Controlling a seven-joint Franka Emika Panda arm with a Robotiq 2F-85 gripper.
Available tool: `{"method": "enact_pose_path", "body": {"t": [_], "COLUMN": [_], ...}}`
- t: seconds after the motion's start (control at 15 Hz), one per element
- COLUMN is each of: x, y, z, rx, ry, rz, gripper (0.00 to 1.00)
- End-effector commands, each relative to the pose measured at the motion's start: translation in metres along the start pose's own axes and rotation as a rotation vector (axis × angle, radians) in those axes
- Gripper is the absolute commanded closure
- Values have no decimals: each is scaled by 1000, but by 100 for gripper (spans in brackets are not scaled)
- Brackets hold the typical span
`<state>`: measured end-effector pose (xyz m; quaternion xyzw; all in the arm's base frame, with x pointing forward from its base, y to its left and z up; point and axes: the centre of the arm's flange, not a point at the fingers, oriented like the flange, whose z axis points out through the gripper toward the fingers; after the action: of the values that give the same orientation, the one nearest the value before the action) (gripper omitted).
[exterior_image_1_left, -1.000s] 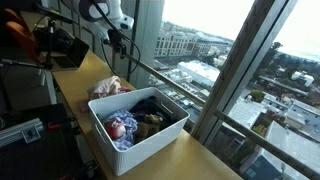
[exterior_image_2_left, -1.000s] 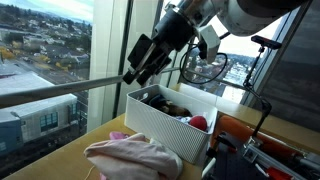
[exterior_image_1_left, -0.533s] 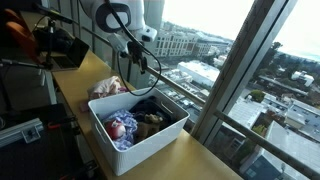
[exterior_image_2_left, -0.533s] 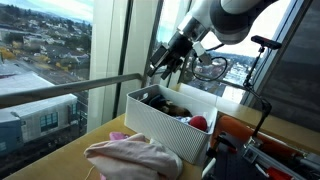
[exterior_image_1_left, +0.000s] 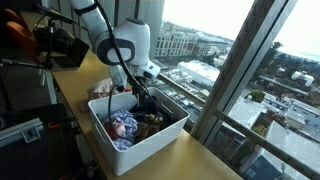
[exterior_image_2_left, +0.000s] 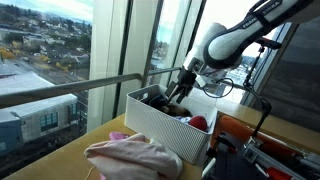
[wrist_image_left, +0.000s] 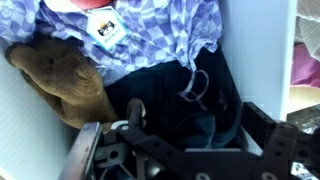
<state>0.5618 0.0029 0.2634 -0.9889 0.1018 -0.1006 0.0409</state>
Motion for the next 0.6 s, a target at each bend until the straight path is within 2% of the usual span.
{"method": "enact_pose_path", "body": {"t": [0.0, 0.53], "x": [1, -17], "y": [12, 67], "z": [22, 94], "rx": [-34, -163], "ry": [-15, -76], "rz": [30, 45], "gripper": [0, 0]}}
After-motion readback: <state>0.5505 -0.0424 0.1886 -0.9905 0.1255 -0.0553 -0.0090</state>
